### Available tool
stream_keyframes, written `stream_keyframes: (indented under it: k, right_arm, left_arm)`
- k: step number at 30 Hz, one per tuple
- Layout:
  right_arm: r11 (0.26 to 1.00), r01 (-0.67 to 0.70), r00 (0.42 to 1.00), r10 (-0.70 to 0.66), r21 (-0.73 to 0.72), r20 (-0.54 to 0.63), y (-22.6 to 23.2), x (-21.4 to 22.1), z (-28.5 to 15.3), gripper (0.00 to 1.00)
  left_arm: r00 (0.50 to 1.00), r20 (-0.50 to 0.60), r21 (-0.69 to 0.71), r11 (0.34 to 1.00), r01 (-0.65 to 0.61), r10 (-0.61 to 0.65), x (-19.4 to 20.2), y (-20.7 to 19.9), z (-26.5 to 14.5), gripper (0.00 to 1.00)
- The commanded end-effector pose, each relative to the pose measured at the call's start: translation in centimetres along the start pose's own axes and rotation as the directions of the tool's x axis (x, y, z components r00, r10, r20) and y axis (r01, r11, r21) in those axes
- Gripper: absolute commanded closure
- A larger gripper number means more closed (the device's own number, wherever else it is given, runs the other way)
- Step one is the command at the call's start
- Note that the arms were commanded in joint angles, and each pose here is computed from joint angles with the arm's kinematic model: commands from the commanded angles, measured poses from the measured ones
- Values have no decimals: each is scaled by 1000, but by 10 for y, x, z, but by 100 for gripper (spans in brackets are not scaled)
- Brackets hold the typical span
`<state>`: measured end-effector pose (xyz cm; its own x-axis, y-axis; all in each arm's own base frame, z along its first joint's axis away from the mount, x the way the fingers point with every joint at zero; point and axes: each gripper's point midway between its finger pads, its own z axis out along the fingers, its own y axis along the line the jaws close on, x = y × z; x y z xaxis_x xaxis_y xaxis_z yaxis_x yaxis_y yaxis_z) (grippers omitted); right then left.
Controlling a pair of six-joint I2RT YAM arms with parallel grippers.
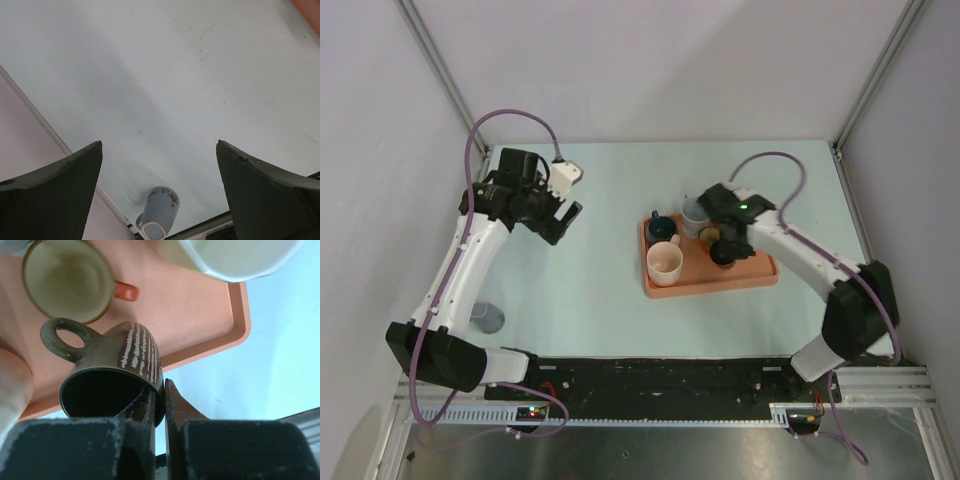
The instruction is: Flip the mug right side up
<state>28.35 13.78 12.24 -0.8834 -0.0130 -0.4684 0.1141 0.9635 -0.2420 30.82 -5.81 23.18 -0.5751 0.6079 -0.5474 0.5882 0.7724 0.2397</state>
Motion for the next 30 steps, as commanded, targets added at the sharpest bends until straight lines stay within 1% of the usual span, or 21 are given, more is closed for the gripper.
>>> stream_keyframes:
  k: [1, 4, 8, 10, 18, 22, 23, 26, 28, 30]
  right_arm:
    - [921, -234, 972, 225, -313, -63, 20, -10, -13, 100]
    - [872, -274, 961, 261, -405, -88, 29, -14, -10, 100]
    - [857, -276, 961, 257, -436, -103, 40, -13, -7, 100]
    - [862, -258, 966, 234, -436, -110, 47, -8, -5, 100]
    - [920, -203, 978, 175, -334, -112, 49, 4, 15, 100]
    - [946, -154, 985, 124, -286, -120, 50, 6, 18, 99]
    - [948, -141, 987, 111, -287, -118, 53, 4, 17, 94]
    - [950, -120, 990, 94, -289, -102, 57, -5, 9, 74]
    - [948, -122, 991, 100, -293, -91, 56, -12, 3, 63]
    - [949, -127, 991, 110, -289, -74, 52, -19, -4, 55]
  left_arm:
    - [999, 48, -6, 1000, 1, -1, -6, 3, -14, 2]
    - [999, 50, -4, 1000, 3, -3, -7, 2, -14, 2]
    - [999, 50, -5, 1000, 6, -5, -6, 2, -16, 2]
    - [999, 48, -5, 1000, 8, -7, -4, 2, -16, 2]
    - [999, 37, -4, 1000, 11, -11, -1, 3, -14, 2]
    - [1000, 28, -7, 1000, 11, -11, 1, 4, -12, 2]
    - [1000, 25, -8, 1000, 12, -11, 1, 4, -12, 2]
    - [1000, 12, 2, 1000, 0, 0, 4, 2, -12, 2]
    - [999, -29, 34, 999, -28, 29, 14, -3, -13, 2]
    - [996, -83, 40, 998, -40, 43, 27, -1, -13, 1]
